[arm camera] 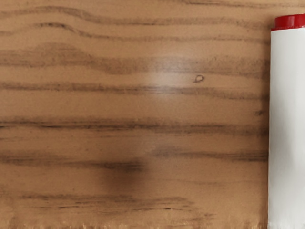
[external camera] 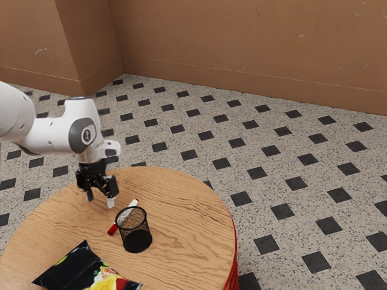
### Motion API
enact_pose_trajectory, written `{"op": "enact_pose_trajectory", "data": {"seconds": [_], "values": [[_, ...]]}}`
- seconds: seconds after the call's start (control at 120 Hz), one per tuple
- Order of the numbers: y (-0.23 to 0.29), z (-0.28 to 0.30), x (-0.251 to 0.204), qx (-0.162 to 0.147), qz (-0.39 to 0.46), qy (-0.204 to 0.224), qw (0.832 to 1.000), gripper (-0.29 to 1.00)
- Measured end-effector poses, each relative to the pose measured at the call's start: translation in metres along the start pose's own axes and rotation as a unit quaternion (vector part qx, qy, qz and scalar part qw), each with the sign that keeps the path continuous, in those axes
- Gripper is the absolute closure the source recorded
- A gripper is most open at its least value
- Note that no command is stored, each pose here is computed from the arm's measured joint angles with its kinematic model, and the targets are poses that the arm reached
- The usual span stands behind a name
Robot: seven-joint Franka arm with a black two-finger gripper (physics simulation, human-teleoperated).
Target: Put the marker into the pen holder.
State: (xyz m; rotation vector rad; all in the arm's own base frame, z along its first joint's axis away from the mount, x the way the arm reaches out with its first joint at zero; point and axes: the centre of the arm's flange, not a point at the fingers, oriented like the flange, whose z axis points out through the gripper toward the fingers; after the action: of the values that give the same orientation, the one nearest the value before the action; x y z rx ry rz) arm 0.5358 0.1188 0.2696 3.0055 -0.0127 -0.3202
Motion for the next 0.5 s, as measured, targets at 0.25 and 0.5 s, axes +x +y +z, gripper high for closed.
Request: {"op": "enact_pose_trajectory", "data": {"seconds": [0.25, 0.5], "values": [[0.042, 0.017, -0.012, -0.024, 0.019, -0.01, 0.999, 0.02], [0.043, 0.033, -0.02, -0.028, 0.016, -0.021, 0.999, 0.03]]}}
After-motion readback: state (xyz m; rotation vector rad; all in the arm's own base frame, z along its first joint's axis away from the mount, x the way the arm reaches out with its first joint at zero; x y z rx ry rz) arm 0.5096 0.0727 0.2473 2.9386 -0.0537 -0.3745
